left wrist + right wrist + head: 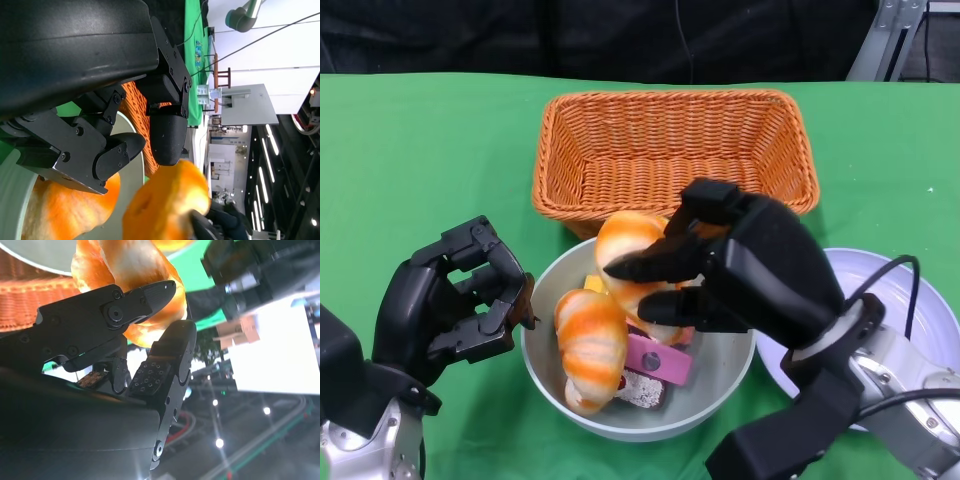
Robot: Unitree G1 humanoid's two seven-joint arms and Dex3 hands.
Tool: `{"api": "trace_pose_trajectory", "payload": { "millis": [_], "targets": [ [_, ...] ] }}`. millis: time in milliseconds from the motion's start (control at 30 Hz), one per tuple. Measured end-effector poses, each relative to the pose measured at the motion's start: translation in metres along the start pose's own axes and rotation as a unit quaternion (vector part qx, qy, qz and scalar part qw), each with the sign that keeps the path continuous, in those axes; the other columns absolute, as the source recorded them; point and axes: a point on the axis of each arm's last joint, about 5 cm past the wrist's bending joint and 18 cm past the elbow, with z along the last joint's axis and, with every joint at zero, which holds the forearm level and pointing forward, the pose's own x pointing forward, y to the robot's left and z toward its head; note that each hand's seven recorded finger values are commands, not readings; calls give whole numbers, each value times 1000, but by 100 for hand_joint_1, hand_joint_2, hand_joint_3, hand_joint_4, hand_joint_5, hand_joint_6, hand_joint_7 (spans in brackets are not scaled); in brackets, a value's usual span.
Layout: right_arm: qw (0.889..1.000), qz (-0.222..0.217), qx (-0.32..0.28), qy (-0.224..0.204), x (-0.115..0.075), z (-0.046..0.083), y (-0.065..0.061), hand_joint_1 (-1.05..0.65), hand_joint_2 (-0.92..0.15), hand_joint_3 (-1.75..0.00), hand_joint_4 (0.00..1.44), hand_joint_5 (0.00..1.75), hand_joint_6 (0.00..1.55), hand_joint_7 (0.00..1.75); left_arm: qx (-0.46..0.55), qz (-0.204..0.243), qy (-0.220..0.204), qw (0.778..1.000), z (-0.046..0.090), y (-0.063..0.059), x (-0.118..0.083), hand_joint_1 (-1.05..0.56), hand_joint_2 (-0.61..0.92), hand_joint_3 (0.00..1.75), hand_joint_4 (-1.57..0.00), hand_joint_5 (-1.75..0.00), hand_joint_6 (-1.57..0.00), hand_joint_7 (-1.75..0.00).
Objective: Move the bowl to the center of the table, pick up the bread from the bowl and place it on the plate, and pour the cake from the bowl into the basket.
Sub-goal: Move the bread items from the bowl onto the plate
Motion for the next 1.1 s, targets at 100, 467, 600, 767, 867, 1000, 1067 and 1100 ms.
{"api": "trace_pose_trajectory", "payload": {
  "millis": [100, 467, 600, 767, 867, 1000, 1067, 1100],
  "targets": [
    [1000, -22, -8, -1, 0, 0, -9, -21, -91, -3, 88, 126, 121, 19, 2, -1, 1, 1000, 0, 0, 1, 1, 58, 109, -80, -170, -76, -150],
    [997, -74, -28, 23, -14, 3, -42, -24, -88, -1, 89, 132, 106, 53, 11, 2, -1, 1000, 1, 3, 1, 2, 61, 105, -80, -171, -76, -150],
    [995, -87, -39, 33, -18, 5, -51, -23, -88, -1, 86, 138, 101, 65, 10, 4, 1, 1000, 1, 4, 1, 2, 60, 105, -79, -171, -77, -149],
    [992, -103, -57, 48, -21, 7, -62, -21, -88, -1, 85, 142, 98, 73, 9, 6, 4, 1000, 0, 4, 0, 1, 60, 105, -80, -170, -77, -149],
    [991, -88, -70, 79, -33, 3, -63, -20, -87, 0, 87, 139, 98, 73, 11, 7, 4, 1000, 0, 5, 0, 2, 62, 102, -80, -169, -77, -149],
    [988, -70, -88, 110, -46, -3, -65, -19, -88, -1, 88, 136, 97, 72, 10, 7, 6, 1000, 0, 6, 0, 3, 62, 102, -80, -169, -77, -149],
    [985, -56, -96, 133, -52, -8, -66, -20, -90, -2, 87, 135, 96, 71, 10, 8, 6, 1000, 0, 6, 0, 2, 63, 100, -80, -169, -77, -149],
    [983, -49, -99, 147, -55, -11, -66, -21, -90, -2, 87, 134, 96, 70, 10, 8, 6, 1000, 0, 6, 0, 2, 63, 100, -80, -169, -77, -149]
  ]
}}
